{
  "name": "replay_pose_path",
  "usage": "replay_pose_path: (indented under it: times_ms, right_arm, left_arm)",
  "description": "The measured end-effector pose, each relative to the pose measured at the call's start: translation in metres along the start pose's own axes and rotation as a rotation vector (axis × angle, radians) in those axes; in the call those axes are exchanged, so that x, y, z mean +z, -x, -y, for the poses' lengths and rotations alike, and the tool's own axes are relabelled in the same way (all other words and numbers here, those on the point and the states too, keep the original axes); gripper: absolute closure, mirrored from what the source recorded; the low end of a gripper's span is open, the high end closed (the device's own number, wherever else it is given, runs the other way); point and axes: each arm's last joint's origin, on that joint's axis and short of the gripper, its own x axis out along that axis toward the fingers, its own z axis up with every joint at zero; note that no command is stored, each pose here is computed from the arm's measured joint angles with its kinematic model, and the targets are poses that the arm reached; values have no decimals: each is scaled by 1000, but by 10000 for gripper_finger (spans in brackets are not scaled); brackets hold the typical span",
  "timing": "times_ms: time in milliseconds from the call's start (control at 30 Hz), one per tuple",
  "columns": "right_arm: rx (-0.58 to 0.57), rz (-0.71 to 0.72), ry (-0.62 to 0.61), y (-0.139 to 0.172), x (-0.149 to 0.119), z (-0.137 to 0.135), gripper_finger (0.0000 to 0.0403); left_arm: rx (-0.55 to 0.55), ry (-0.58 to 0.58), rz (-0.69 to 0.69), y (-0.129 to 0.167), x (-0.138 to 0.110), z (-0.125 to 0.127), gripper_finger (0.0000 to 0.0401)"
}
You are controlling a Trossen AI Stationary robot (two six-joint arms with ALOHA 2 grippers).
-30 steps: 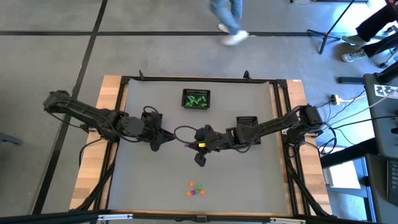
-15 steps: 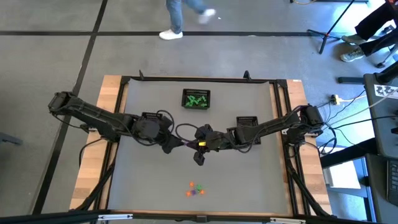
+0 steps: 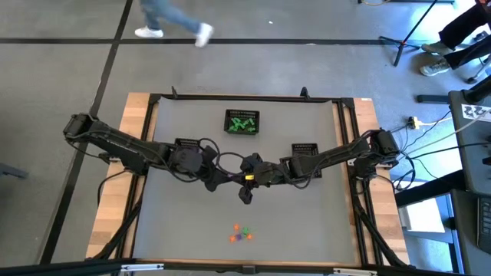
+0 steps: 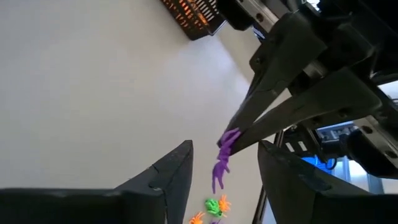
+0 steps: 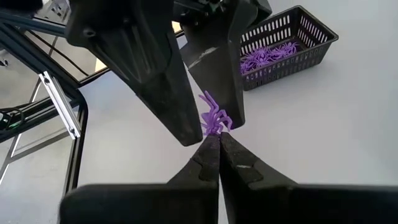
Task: Sort Halloween decoration
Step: Put the top violet spider toy into the left bin
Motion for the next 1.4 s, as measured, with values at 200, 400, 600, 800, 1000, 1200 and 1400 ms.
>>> replay_pose_path:
  times_ms: [200, 400, 600, 800, 1000, 1200, 1400]
  right_arm:
    - [0, -1, 0, 0, 0, 0, 403]
    - [5, -7, 1, 0, 0, 0, 403]
    - [5, -8, 0, 0, -1, 0, 399]
    - [16, -12, 0, 0, 0, 0, 358]
    - [44, -33, 3, 10, 5, -2, 256]
    - [8, -94, -1, 28, 8, 0, 196]
    - [4, -92, -4, 36, 12, 0, 203]
  left_arm:
    - [3, -3, 7, 0, 0, 0, 278]
    - [4, -4, 7, 0, 0, 0, 355]
    - [0, -4, -1, 0, 0, 0, 395]
    - [-1, -5, -3, 0, 0, 0, 399]
    - [64, -10, -54, 5, -1, -8, 400]
    - [295, -19, -95, 39, 3, -31, 401]
    - [477, -20, 1, 81, 13, -52, 401]
